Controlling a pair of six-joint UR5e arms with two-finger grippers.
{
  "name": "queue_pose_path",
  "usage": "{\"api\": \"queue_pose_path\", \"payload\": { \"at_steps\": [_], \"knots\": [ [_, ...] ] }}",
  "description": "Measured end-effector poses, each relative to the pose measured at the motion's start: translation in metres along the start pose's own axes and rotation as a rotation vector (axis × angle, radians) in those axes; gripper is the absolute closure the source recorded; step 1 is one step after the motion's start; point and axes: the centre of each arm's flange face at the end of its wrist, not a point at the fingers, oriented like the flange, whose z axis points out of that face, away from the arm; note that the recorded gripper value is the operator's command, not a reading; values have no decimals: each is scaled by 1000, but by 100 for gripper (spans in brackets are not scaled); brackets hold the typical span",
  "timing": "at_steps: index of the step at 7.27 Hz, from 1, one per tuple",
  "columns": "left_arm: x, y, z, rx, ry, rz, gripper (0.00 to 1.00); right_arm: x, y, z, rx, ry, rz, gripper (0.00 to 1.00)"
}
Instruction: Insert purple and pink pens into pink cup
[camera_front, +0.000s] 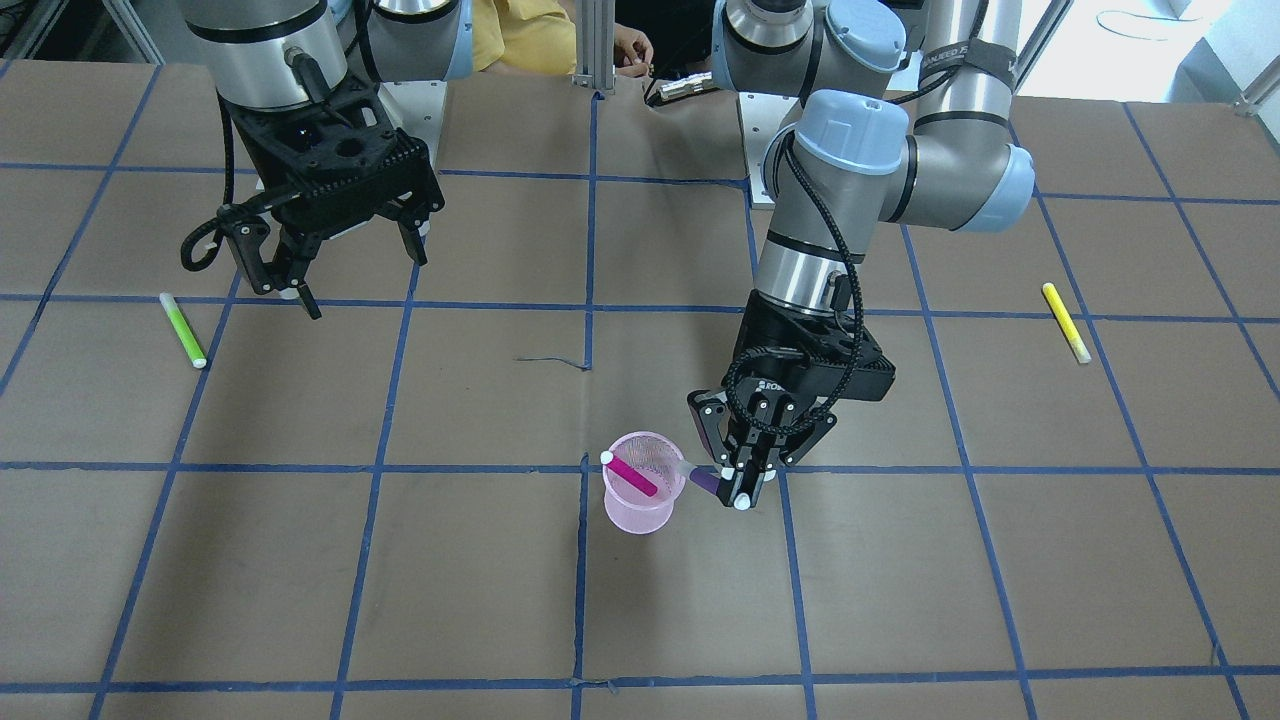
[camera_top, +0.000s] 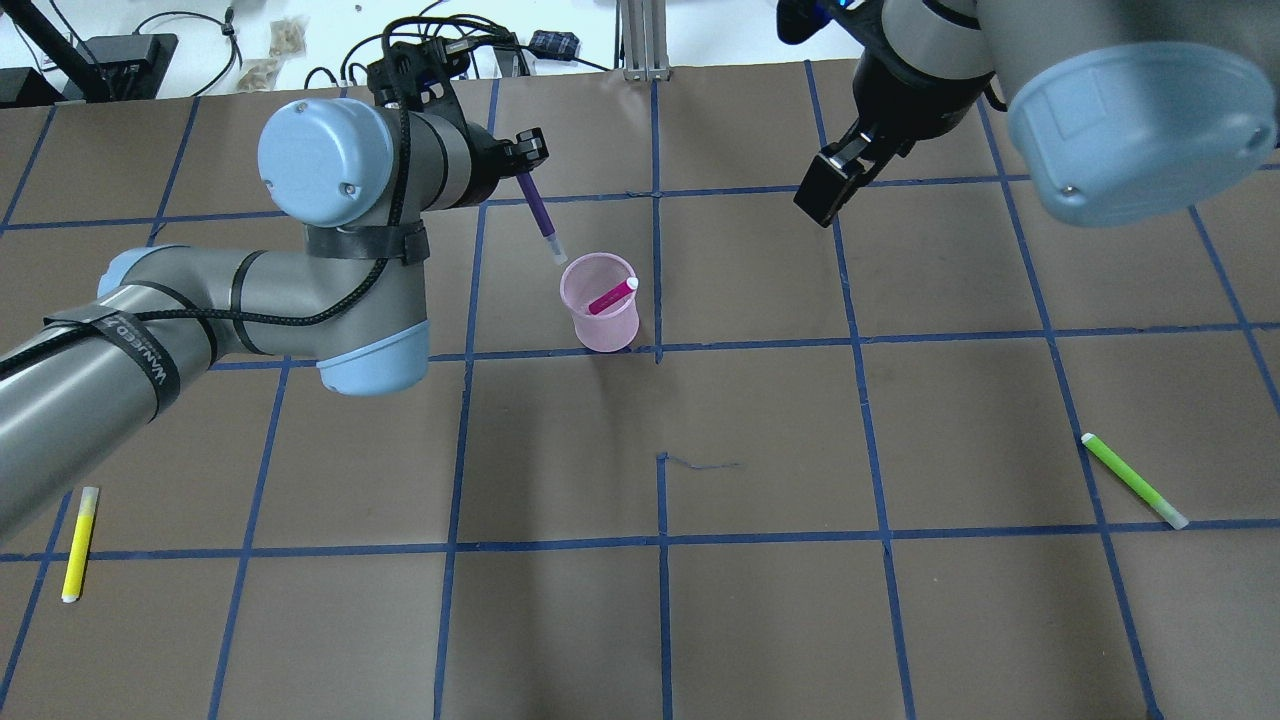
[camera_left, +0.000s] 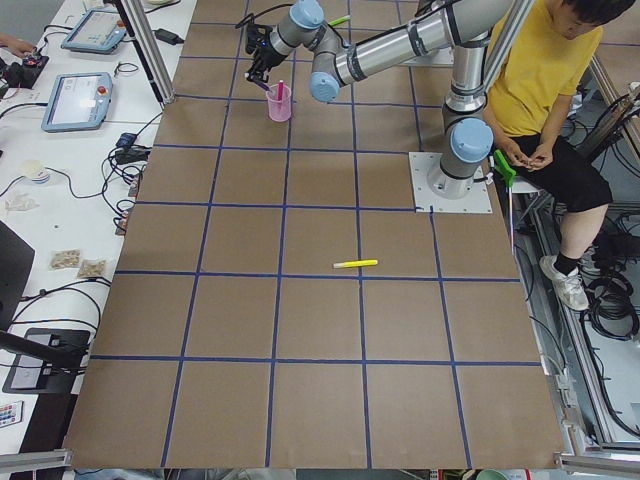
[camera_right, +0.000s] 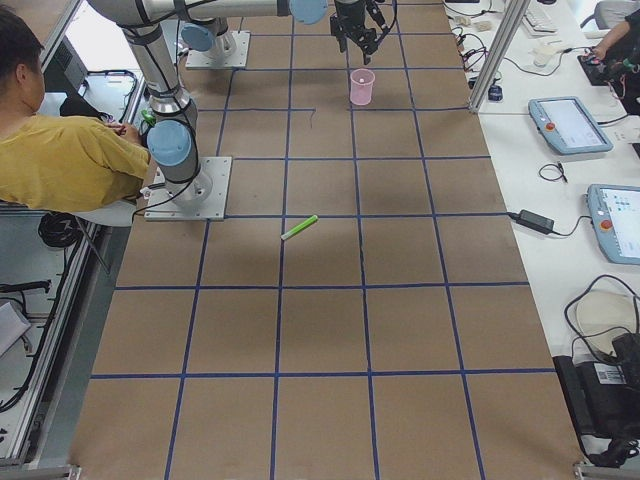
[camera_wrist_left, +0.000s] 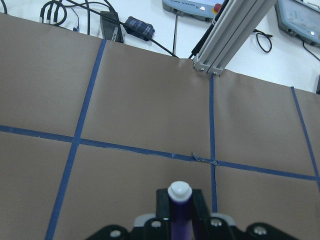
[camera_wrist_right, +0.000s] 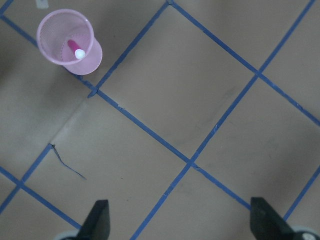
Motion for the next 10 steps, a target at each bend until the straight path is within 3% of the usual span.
{"api": "queue_pose_path", "payload": {
  "at_steps": [2, 3, 6, 10],
  "knots": [
    [14, 13, 4, -4, 15, -35, 100, 0, 4, 0, -16, 13, 307, 0],
    [17, 18, 7, -13, 17, -40, 100, 0, 5, -1, -15, 17, 381, 0],
    [16, 30, 13, -37, 8, -41, 100, 0, 5, -2, -9, 15, 417, 0],
    [4, 43, 26, -54, -61, -34, 100, 0, 4, -4, -7, 10, 419, 0]
  ]
}}
